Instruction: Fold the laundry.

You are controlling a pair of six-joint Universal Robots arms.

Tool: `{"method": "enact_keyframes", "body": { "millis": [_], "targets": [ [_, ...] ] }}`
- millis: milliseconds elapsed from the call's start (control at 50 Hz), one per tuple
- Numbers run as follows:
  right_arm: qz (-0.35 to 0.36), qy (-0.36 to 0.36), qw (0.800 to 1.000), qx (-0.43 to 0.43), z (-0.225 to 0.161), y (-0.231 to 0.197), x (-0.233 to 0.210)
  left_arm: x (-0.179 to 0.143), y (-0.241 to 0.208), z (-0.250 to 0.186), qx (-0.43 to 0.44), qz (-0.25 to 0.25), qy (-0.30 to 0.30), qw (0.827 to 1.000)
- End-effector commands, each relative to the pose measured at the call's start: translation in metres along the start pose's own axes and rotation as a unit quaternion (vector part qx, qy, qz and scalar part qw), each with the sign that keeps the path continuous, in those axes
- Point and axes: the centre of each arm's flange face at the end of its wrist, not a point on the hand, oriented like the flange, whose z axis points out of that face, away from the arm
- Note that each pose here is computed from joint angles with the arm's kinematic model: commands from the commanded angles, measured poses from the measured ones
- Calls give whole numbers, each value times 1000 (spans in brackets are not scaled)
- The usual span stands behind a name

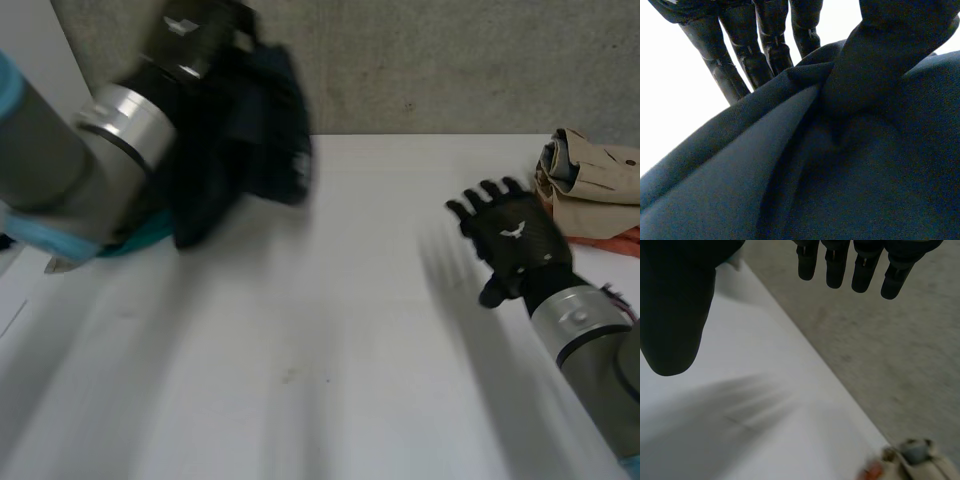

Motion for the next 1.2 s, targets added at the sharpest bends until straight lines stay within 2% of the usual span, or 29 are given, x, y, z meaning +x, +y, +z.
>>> {"method": "enact_keyframes", "body": {
  "millis": [20, 60, 120, 220, 340, 460, 560, 680, 800, 920, 1020, 1140, 1200],
  "targets": [
    [37, 74, 997, -7, 2, -1, 34, 128, 67, -29, -92, -72, 153, 981],
    [46, 89, 995, -9, 4, 1, 43, 151, 96, -38, -128, -83, 175, 973],
    [56, 113, 992, -13, 6, 4, 58, 166, 113, -46, -160, -90, 188, 965],
    [64, 126, 990, -21, 7, 9, 67, 186, 93, -54, -165, -68, 215, 960],
    [63, 116, 991, -28, 5, 7, 66, 163, 40, -52, -135, -43, 178, 974],
    [70, 64, 994, -47, -8, -7, 50, 118, 19, -71, -165, -28, 80, 983],
    [78, -19, 996, -47, -17, -20, 32, 87, 29, -93, -205, -19, 11, 979],
    [83, -61, 993, -59, -10, -17, 25, 61, 56, -120, -264, -9, -62, 962],
    [58, -101, 989, -95, 12, 5, 8, 55, 75, -127, -291, -13, -72, 954],
    [49, -142, 982, -113, 11, 6, -14, 46, 110, -133, -339, -23, -79, 937],
    [52, -155, 976, -144, 12, 21, -26, 49, 119, -139, -355, -26, -76, 932],
    [43, -144, 974, -169, 7, 28, -27, 50, 120, -138, -354, -25, -75, 932],
    [19, -140, 978, -156, -8, 11, -17, 46, 111, -134, -337, -22, -80, 938]
  ]
}}
